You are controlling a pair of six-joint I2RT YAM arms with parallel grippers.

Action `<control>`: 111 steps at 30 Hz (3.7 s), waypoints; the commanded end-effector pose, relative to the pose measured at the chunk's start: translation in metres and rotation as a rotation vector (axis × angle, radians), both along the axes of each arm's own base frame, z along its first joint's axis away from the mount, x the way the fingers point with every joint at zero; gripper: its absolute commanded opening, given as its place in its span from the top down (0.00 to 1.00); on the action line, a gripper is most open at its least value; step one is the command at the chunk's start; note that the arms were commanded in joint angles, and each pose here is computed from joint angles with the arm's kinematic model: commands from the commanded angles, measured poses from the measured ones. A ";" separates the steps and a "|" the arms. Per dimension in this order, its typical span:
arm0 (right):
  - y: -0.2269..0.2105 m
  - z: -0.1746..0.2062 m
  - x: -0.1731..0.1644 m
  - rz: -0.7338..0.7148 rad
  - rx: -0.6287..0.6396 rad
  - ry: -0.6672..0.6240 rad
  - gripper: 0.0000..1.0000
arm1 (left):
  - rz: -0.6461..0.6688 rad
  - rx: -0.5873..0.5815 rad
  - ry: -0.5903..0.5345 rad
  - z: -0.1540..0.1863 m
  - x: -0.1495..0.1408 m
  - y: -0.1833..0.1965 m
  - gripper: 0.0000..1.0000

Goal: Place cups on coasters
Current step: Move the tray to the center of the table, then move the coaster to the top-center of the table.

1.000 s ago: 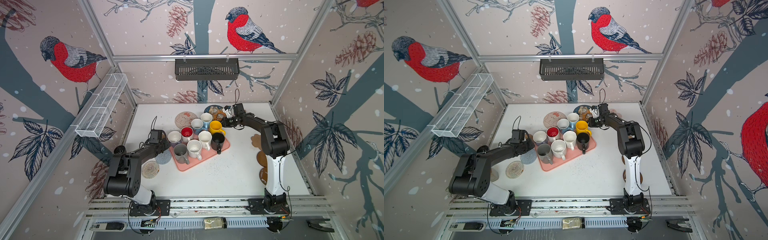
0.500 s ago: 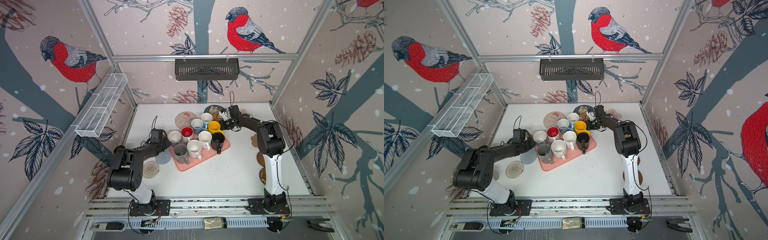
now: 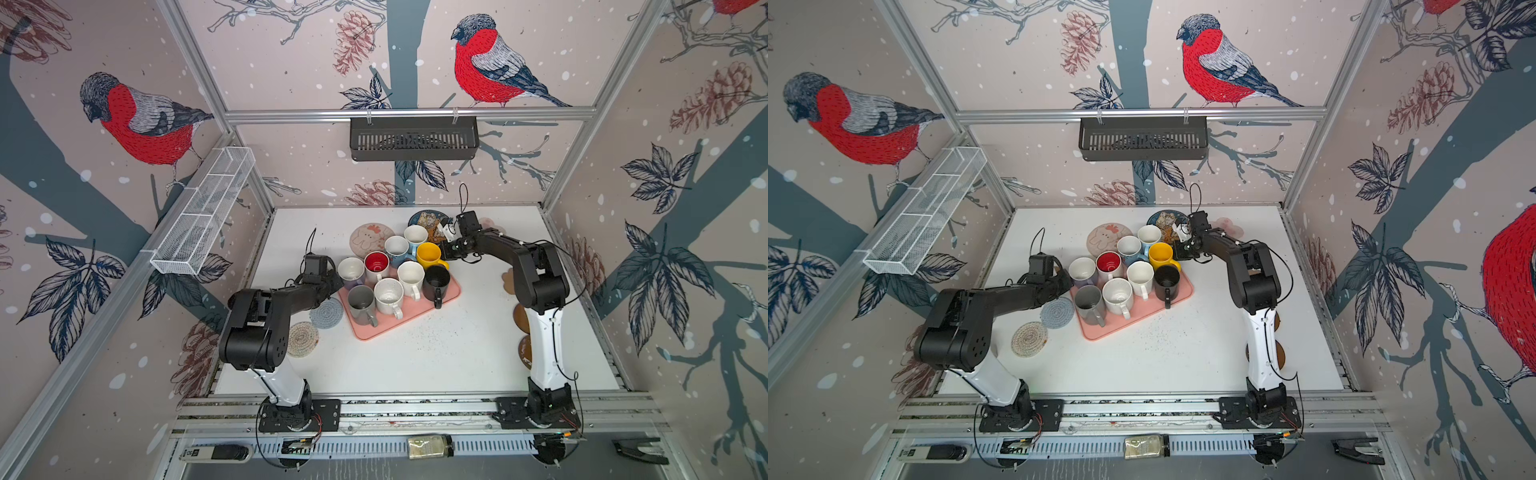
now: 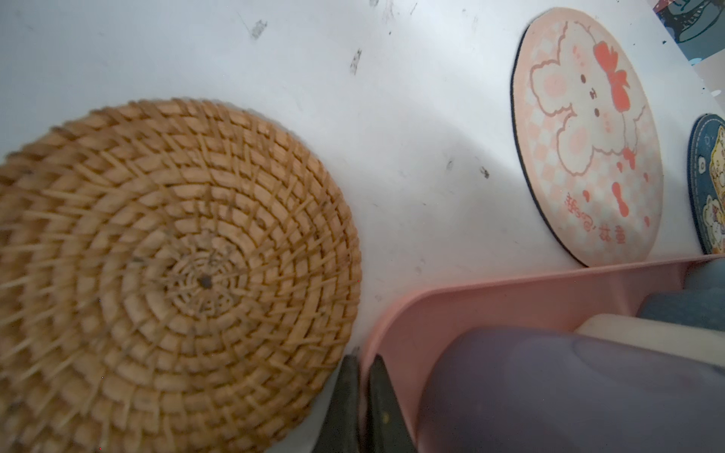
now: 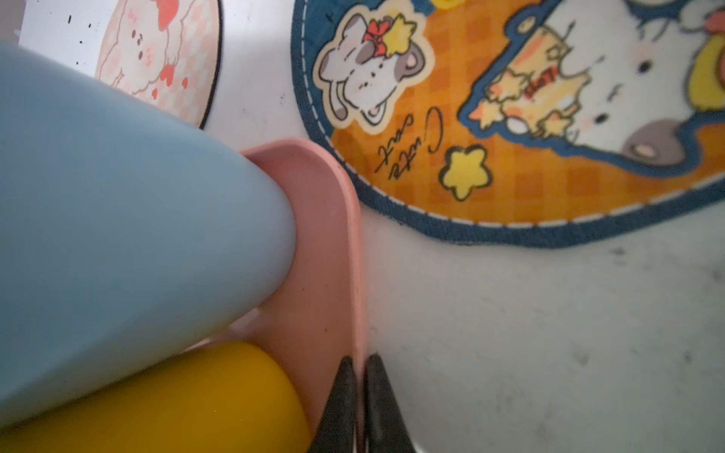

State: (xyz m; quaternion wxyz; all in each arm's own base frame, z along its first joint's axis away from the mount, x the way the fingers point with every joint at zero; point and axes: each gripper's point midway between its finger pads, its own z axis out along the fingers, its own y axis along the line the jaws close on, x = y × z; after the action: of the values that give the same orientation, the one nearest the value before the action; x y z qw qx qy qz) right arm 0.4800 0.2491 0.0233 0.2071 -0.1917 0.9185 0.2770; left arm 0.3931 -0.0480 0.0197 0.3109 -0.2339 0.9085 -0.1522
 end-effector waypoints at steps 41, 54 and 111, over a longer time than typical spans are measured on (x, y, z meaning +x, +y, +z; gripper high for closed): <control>-0.092 0.001 -0.146 -0.359 -0.057 0.134 0.97 | -0.357 -0.026 0.079 -0.017 -0.027 -0.107 1.00; -0.100 -0.003 -0.187 -0.397 -0.039 0.142 0.97 | -0.362 -0.008 0.079 -0.013 -0.067 -0.110 1.00; -0.194 0.131 -0.164 -0.813 -0.022 -0.233 0.35 | -0.159 0.285 -0.170 0.143 -0.032 -0.058 0.27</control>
State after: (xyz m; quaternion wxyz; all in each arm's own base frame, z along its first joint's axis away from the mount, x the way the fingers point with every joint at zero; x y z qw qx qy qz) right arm 0.3068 0.0636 0.1382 0.3773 0.1455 0.9014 0.1546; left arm 0.3563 -0.1120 0.1515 0.4018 -0.1085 0.9052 -0.0860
